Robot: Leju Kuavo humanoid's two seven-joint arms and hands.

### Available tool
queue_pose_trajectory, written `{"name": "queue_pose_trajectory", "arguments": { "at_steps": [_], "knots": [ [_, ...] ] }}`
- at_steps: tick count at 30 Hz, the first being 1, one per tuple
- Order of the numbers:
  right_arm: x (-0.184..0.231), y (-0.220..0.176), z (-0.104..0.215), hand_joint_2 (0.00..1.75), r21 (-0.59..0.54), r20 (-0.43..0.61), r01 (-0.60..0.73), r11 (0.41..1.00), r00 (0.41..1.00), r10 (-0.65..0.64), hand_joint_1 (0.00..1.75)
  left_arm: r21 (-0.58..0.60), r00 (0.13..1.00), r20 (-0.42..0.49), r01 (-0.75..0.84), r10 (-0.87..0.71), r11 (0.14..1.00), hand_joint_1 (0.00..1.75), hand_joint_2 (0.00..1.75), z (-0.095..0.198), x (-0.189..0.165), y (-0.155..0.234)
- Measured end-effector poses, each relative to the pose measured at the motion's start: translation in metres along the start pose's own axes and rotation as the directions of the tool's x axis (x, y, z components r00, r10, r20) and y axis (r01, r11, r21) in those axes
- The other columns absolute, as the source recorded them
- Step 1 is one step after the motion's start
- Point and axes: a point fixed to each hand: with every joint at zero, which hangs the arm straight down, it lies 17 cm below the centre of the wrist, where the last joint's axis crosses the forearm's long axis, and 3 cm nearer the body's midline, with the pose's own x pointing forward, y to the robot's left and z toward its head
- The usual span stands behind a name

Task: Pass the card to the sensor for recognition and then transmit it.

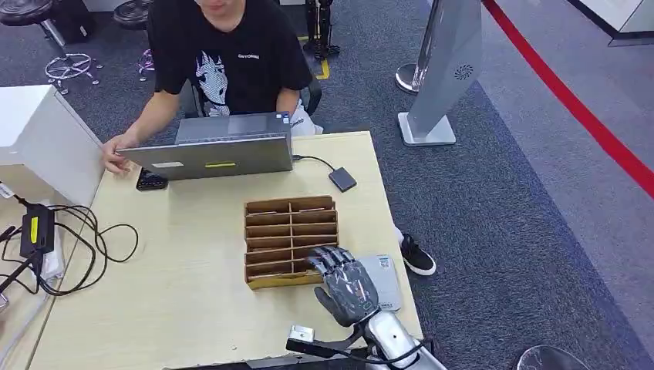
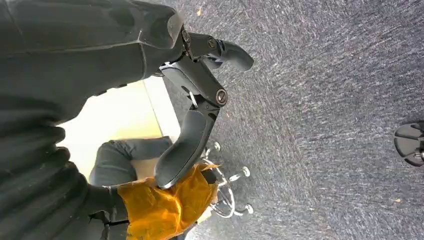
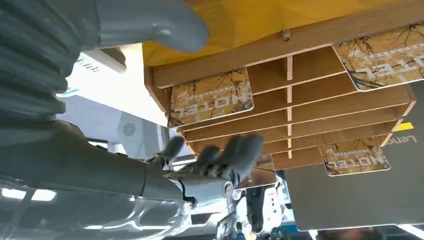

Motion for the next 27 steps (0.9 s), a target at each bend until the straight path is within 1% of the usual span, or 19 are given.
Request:
{"name": "queue_pose_trajectory", "arguments": {
  "at_steps": [7, 8, 9, 10, 13, 16, 18, 27],
  "knots": [
    [0.0000, -0.0001, 0.0000, 1.75, 0.000, 0.000, 0.000, 1.000, 1.000, 0.000, 0.66, 0.000, 1.000, 0.000, 0.000, 0.000, 1.000, 0.00, 1.75, 0.0000, 0.0000, -0.0001],
    [0.0000, 0.0000, 0.0000, 1.75, 0.000, 0.000, 0.000, 1.000, 1.000, 0.000, 1.31, 0.000, 1.000, 0.000, 0.000, 0.000, 1.000, 0.00, 1.75, 0.0000, 0.0000, -0.0001],
    [0.0000, -0.0001, 0.0000, 1.75, 0.000, 0.000, 0.000, 1.000, 1.000, 0.000, 1.45, 0.000, 1.000, 0.000, 0.000, 0.000, 1.000, 0.00, 1.75, 0.0000, 0.0000, -0.0001],
    [0.0000, -0.0001, -0.0001, 1.75, 0.000, 0.000, 0.000, 1.000, 1.000, 0.000, 1.55, 0.000, 1.000, 0.000, 0.000, 0.000, 1.000, 0.00, 1.75, 0.0000, 0.0000, -0.0001],
    [0.0000, -0.0007, -0.0004, 1.75, -0.002, 0.001, -0.002, 1.000, 1.000, 0.002, 1.52, 0.000, 1.000, 0.000, 0.000, 0.000, 1.000, 0.00, 1.75, 0.0000, 0.0000, -0.0001],
    [0.0006, -0.0036, -0.0026, 1.75, -0.010, 0.008, -0.014, 1.000, 1.000, 0.014, 1.55, 0.001, 1.000, -0.001, -0.001, 0.001, 1.000, 0.00, 1.75, 0.0000, -0.0002, 0.0003],
    [0.0014, -0.0039, -0.0030, 1.75, -0.010, 0.010, -0.015, 1.000, 1.000, 0.016, 1.54, 0.001, 1.000, -0.003, -0.001, 0.001, 1.000, 0.00, 1.75, 0.0000, -0.0004, 0.0003],
    [0.0097, -0.0088, -0.0072, 1.75, -0.024, 0.029, -0.026, 0.999, 0.999, 0.027, 1.75, 0.002, 1.000, -0.008, -0.001, 0.001, 1.000, 0.00, 1.75, -0.0001, -0.0013, 0.0001]
  ]
}}
